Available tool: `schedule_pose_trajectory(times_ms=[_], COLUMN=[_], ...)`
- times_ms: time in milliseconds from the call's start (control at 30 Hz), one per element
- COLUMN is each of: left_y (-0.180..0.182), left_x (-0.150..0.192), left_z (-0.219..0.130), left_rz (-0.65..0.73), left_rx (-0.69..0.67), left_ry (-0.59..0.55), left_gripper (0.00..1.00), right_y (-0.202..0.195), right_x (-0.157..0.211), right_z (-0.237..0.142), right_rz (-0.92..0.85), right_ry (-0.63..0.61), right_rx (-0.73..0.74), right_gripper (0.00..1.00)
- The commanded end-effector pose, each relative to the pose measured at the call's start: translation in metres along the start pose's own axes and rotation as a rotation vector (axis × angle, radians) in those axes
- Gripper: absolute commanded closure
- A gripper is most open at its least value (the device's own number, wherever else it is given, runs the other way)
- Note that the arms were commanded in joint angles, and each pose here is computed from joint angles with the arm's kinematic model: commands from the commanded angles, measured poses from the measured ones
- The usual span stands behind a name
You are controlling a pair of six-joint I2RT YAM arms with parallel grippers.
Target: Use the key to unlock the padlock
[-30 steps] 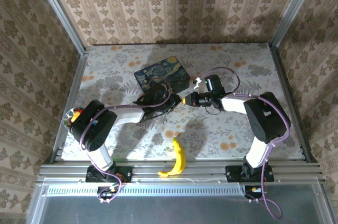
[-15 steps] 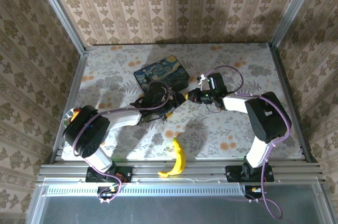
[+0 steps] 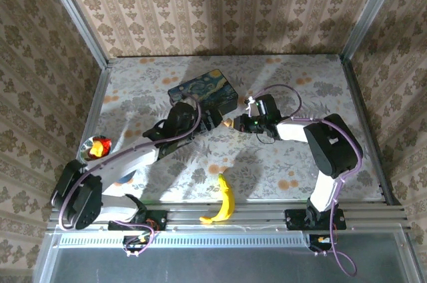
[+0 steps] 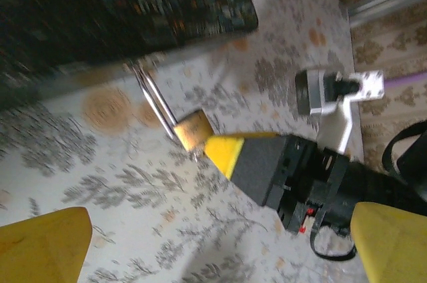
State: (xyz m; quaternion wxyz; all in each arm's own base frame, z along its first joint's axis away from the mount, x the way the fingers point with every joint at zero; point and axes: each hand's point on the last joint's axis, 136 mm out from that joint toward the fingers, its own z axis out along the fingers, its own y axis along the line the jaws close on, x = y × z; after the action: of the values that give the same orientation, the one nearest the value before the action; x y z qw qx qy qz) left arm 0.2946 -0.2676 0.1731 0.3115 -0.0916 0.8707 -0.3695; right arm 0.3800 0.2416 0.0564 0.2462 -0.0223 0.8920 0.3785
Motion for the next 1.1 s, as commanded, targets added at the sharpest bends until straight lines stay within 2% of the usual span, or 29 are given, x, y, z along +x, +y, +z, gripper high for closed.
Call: schedule_pose_trajectory(times_ms=[0, 200, 400, 567, 700, 1067], left_y=[0.019, 0.046, 0.070, 0.079, 0.096, 0.114], left_x=[-0.025, -0.051, -0.067, -0.073, -0.082, -0.093], left_z=[-0.020, -0.053, -0.073, -0.071, -0.070, -0.058], left_rz=[0.071, 0.079, 0.123, 0.143, 0.107, 0.100], left_rx=[-0.091, -0.168, -0.269, -0.302, -0.332, -0.360], left_ry=[-0.092, -0.195, -0.211, -0.169, -0.163, -0.162], left_gripper=[0.00, 0.00, 0.00, 0.00, 0.00, 0.00], right_y=[-0.001, -0.005, -0.005, 0.002, 0.011, 0.025], right_x=[-0.010, -0.005, -0.002, -0.009, -0.015, -0.015], right_z=[0.004, 0.002, -0.012, -0.026, -0.030, -0.016], right_rz=[-0.013, -0.014, -0.041, -0.097, -0.147, -0.256], right_ry=[-0.024, -0.011, -0.016, -0.033, -0.037, 0.014], right_rx=[0.029, 0.052, 0.094, 0.139, 0.157, 0.211], right_gripper=[0.86, 0.79, 0.72, 0.69, 0.67, 0.65])
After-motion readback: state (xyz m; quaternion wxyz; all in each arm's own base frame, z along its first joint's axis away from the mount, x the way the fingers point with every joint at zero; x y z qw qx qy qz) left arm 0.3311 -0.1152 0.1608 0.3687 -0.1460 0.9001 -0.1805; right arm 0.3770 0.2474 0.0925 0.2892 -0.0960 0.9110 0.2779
